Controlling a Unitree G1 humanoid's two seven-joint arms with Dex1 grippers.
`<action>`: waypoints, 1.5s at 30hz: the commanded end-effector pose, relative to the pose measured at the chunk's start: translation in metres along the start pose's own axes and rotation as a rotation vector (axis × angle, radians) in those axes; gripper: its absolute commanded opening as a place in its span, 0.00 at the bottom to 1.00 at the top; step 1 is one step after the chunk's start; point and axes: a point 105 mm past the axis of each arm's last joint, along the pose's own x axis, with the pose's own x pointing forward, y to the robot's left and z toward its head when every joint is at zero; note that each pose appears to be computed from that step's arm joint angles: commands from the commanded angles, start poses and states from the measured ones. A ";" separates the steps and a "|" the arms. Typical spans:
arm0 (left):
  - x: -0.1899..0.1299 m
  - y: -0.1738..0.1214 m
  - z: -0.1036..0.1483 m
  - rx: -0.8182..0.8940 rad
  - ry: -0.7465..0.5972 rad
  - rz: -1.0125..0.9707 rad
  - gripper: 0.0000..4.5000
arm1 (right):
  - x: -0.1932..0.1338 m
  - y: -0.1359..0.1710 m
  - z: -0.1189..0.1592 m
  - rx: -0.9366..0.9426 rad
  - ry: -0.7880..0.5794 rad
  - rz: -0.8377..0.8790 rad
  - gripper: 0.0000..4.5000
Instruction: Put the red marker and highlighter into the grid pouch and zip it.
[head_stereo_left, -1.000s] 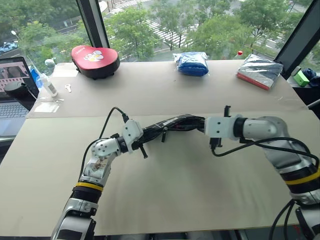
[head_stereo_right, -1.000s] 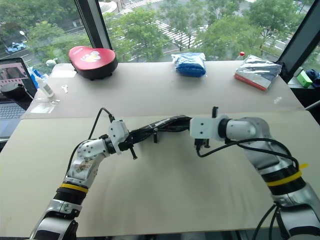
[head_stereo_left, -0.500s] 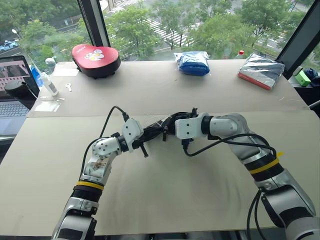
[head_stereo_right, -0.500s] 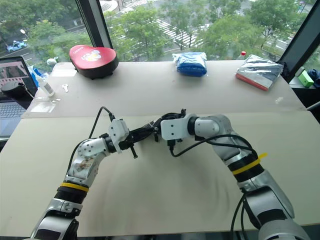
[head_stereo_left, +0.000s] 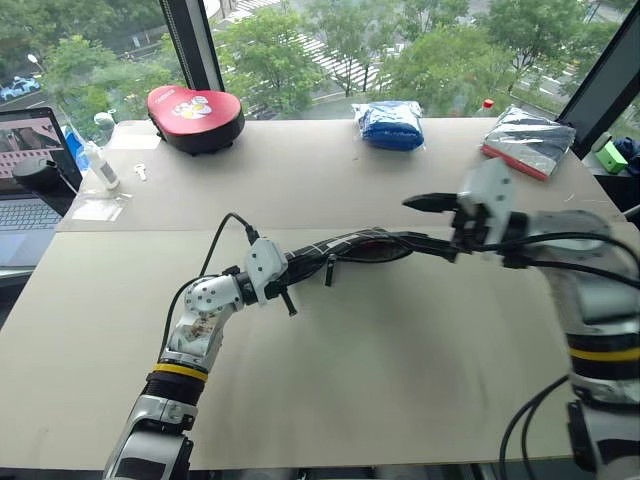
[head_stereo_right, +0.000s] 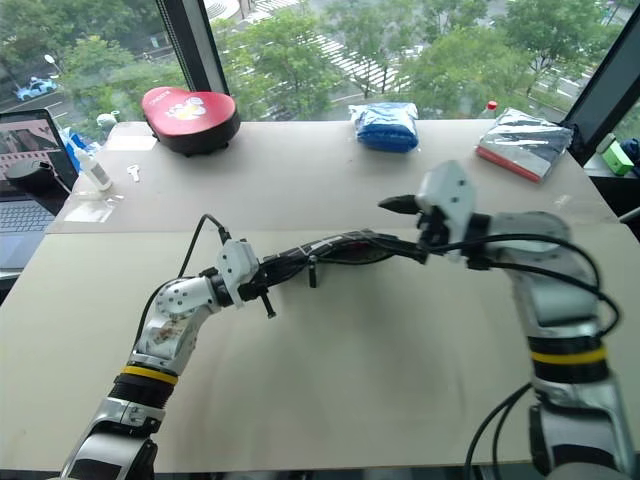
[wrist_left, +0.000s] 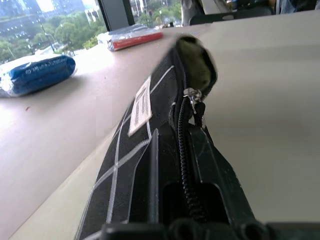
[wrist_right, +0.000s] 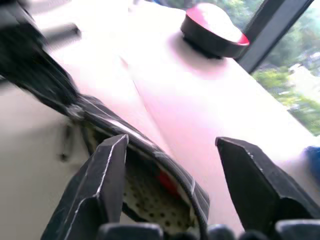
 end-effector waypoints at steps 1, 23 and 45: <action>0.002 0.002 0.011 0.028 -0.038 -0.004 0.00 | -0.007 0.033 -0.008 0.157 0.010 0.086 0.70; 0.006 0.002 0.013 0.028 -0.045 -0.007 0.00 | 0.129 0.030 -0.047 0.336 0.051 -0.137 0.70; 0.003 0.006 0.012 0.028 -0.038 0.018 0.00 | 0.104 0.024 -0.047 0.319 0.052 -0.138 0.01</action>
